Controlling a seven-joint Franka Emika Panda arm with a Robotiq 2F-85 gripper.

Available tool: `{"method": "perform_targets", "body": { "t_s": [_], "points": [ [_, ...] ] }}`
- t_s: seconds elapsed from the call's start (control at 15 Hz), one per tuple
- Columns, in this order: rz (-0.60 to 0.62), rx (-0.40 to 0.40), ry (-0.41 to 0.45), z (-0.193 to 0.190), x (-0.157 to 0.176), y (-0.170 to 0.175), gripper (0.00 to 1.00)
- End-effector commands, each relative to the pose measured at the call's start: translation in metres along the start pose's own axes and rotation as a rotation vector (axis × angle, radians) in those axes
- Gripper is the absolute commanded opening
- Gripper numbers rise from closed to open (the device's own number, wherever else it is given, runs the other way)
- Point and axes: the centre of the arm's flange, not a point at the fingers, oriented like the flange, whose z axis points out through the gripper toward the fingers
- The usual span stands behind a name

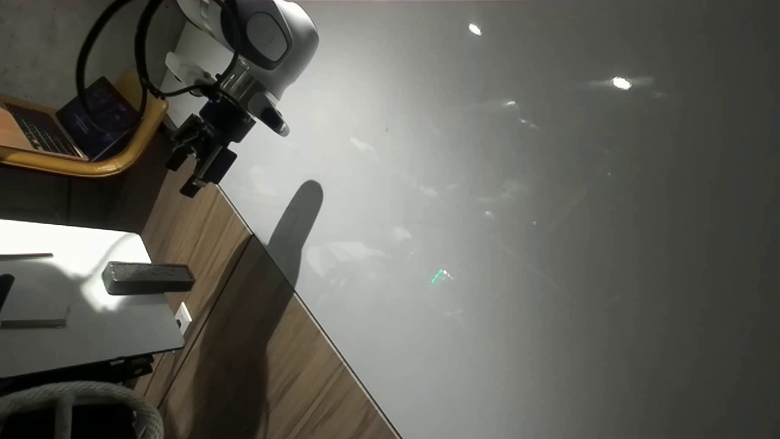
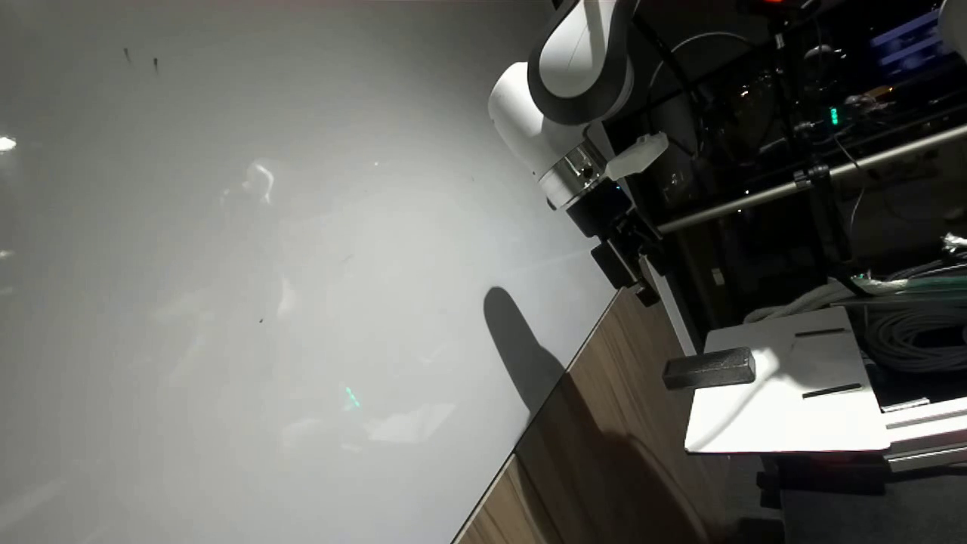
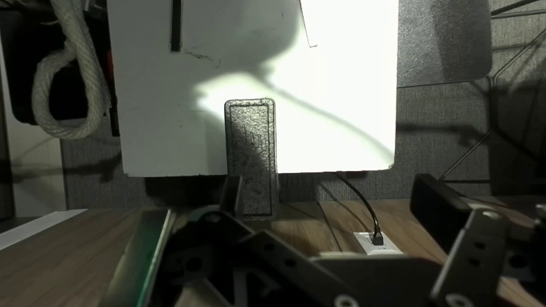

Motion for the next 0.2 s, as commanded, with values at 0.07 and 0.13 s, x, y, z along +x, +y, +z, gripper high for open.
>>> {"method": "perform_targets", "body": {
  "t_s": [0.07, 0.13],
  "points": [
    [0.000, 0.000, 0.000, 0.0000, 0.0000, 0.0000, 1.00],
    [0.000, 0.000, 0.000, 0.0000, 0.0000, 0.0000, 1.00]
  ]
}}
